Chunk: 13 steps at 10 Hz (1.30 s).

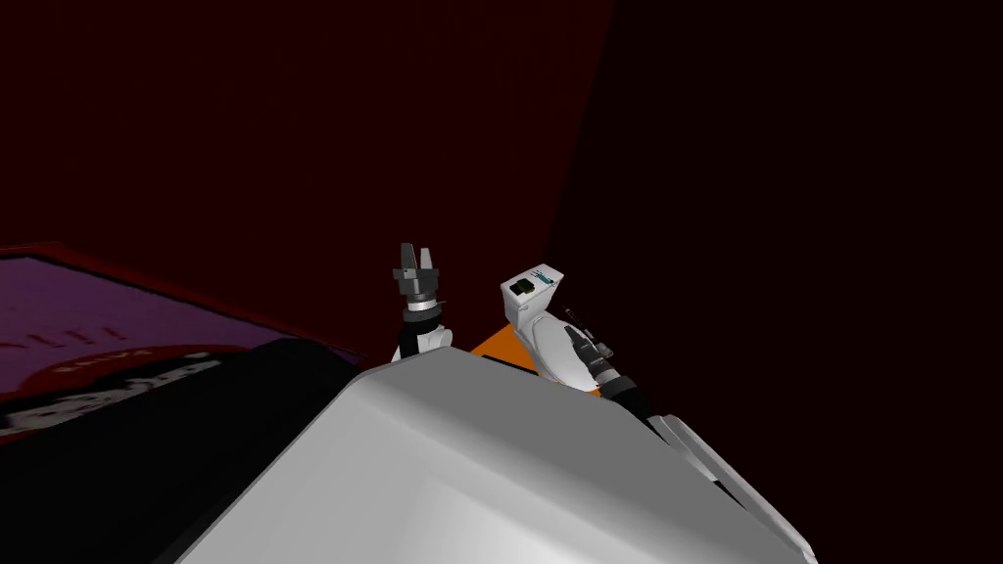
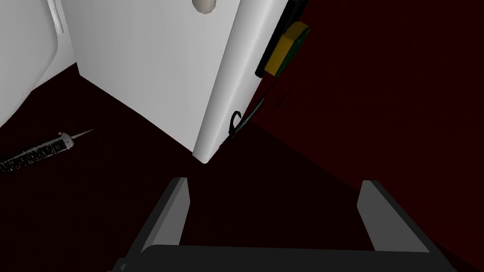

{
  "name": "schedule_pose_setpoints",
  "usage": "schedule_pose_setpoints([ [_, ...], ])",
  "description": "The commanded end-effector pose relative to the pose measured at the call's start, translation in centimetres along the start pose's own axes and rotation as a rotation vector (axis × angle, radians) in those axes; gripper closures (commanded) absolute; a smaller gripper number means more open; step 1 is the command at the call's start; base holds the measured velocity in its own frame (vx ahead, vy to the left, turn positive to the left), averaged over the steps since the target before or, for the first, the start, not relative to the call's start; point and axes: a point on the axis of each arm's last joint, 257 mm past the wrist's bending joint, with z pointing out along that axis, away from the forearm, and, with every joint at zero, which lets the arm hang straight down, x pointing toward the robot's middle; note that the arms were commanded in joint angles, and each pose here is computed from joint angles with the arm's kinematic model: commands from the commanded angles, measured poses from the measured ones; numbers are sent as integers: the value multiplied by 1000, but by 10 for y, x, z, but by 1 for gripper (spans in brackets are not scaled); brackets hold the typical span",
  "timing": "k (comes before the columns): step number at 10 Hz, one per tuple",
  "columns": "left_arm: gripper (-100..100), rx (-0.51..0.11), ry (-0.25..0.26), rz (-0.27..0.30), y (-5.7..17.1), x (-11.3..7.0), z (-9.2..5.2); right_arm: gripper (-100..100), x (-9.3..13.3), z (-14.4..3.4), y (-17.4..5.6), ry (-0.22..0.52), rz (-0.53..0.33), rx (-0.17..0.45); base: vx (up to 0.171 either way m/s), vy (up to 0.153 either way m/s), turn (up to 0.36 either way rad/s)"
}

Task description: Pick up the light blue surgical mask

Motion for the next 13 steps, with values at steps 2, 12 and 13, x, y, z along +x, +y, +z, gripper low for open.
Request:
schedule_pose_setpoints([
  [2, 0, 0, 0, 0, 0, 0, 0, -100, 9, -13, -29, 56, -34, 88, -18, -13, 225],
  [12, 0, 0, 0, 0, 0, 0, 0, -100, 21, -60, -102, 193, -145, 318, -2, -2, 157],
  [13, 0, 0, 0, 0, 0, 0, 0, -100, 24, -74, -120, 215, -153, 381, 9, 8, 346],
])
